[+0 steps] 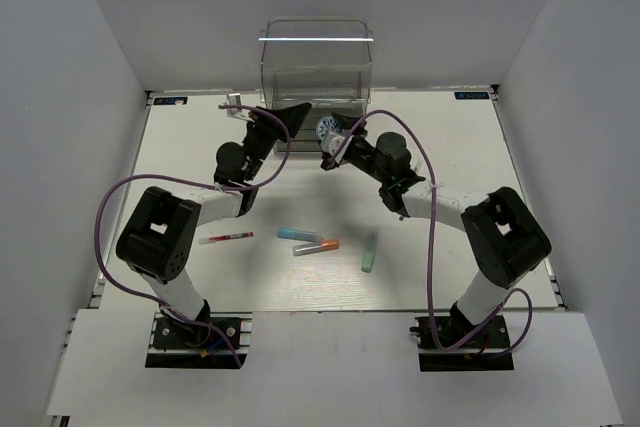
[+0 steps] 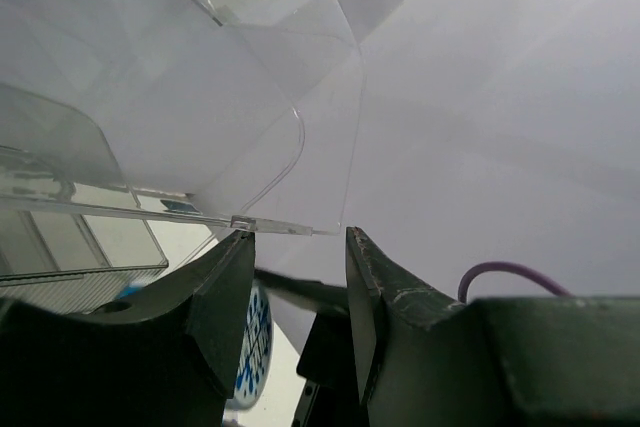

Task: Sort the stationery into containers
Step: Place the stationery in the storage box.

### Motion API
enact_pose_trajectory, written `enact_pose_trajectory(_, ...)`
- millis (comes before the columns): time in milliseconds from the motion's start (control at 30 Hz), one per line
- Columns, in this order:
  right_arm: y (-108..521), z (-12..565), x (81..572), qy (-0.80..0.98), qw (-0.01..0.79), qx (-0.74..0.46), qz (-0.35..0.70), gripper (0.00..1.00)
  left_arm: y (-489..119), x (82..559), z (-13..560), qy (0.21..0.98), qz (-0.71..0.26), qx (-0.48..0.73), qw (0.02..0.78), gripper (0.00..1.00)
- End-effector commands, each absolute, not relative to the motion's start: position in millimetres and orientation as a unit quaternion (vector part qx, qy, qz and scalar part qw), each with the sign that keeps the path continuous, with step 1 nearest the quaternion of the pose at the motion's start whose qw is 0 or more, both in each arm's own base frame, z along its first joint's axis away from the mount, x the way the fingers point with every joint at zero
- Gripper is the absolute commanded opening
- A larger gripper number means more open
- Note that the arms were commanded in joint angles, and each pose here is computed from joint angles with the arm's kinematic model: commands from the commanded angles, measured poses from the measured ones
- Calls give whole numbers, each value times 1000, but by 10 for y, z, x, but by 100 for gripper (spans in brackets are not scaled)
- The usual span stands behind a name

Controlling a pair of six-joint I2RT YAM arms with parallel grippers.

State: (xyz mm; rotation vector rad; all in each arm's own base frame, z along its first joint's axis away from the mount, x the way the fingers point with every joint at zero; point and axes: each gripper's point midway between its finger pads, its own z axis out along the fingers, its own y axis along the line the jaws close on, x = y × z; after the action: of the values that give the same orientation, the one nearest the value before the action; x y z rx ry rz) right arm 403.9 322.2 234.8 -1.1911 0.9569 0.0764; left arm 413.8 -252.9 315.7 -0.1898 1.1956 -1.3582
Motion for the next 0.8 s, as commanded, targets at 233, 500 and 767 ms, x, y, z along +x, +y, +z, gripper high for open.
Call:
enact_pose_trajectory(233,3202,3149,4470,401,809,-429,-20,0,-2403,3940,3803,433,-608,-53,664,52)
enact_pose_trajectory(500,3131,3086,4686,413,816,-400,-61,0,-2403,3940,3803,433,-608,-53,664,52)
enact_pose_trajectory(767,3090,3183,4732,410,831,-369,-69,0,-2398,3928,3821,429,-609,-52,665,53)
